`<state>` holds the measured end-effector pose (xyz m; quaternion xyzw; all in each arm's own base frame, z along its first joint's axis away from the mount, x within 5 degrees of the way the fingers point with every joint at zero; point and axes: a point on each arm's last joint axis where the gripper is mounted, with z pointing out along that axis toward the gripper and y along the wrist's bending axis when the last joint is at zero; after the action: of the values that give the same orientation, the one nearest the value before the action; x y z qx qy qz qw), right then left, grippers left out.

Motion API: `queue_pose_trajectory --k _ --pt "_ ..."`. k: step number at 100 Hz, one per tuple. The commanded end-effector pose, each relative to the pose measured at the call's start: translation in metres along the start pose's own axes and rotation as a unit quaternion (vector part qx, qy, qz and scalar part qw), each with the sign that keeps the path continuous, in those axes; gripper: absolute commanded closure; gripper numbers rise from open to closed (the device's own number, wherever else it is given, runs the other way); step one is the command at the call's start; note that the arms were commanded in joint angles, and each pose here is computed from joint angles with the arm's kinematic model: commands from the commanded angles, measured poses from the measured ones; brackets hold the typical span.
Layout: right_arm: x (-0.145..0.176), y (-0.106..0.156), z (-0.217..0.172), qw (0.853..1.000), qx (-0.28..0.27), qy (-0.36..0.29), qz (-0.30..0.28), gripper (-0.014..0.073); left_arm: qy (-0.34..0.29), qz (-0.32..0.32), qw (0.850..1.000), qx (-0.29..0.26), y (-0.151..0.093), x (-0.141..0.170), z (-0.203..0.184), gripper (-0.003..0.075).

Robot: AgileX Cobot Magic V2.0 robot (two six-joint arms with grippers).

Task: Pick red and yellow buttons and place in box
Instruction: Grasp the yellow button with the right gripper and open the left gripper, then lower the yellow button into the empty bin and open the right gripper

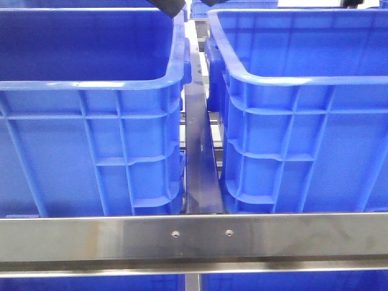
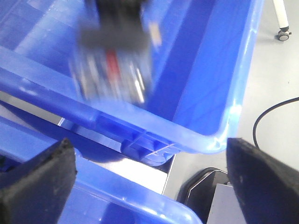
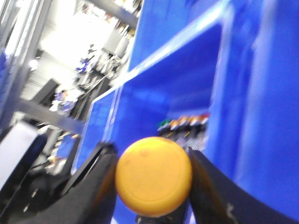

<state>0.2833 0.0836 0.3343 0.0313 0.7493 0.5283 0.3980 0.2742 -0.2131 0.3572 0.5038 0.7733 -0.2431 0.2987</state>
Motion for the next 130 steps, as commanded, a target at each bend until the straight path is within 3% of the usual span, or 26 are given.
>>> queue_pose_trajectory --k 1,14,34,45,59,90,130 --pt "-0.022 0.016 -0.012 0.998 -0.012 -0.029 -0.057 0.0359 -0.049 0.008 0.999 -0.007 -0.01 -0.015 -0.022 0.0099" --pt "-0.041 0.006 -0.021 0.986 0.074 -0.065 -0.136 0.0359 -0.049 0.008 0.999 -0.007 -0.01 -0.015 -0.022 0.01" --pt "-0.058 -0.016 -0.025 0.945 0.198 -0.114 -0.232 0.0361 -0.049 0.008 0.999 -0.007 -0.01 -0.015 -0.022 0.01" --pt "-0.06 -0.033 -0.02 0.922 0.236 -0.1 -0.29 0.0361 -0.049 0.008 0.999 -0.007 -0.01 -0.015 -0.022 0.01" --pt "-0.064 -0.056 -0.006 0.908 0.25 -0.077 -0.326 0.0361 -0.049 0.008 0.999 -0.007 -0.01 -0.015 -0.022 0.01" --pt "-0.081 -0.103 0.028 0.909 0.26 -0.064 -0.32 0.0361 -0.049 0.008 0.999 -0.007 -0.01 -0.015 -0.022 0.0099" --pt "-0.088 -0.137 0.052 0.914 0.262 -0.047 -0.306 0.0361 -0.049 0.008 0.999 -0.007 -0.01 -0.015 -0.022 0.01"
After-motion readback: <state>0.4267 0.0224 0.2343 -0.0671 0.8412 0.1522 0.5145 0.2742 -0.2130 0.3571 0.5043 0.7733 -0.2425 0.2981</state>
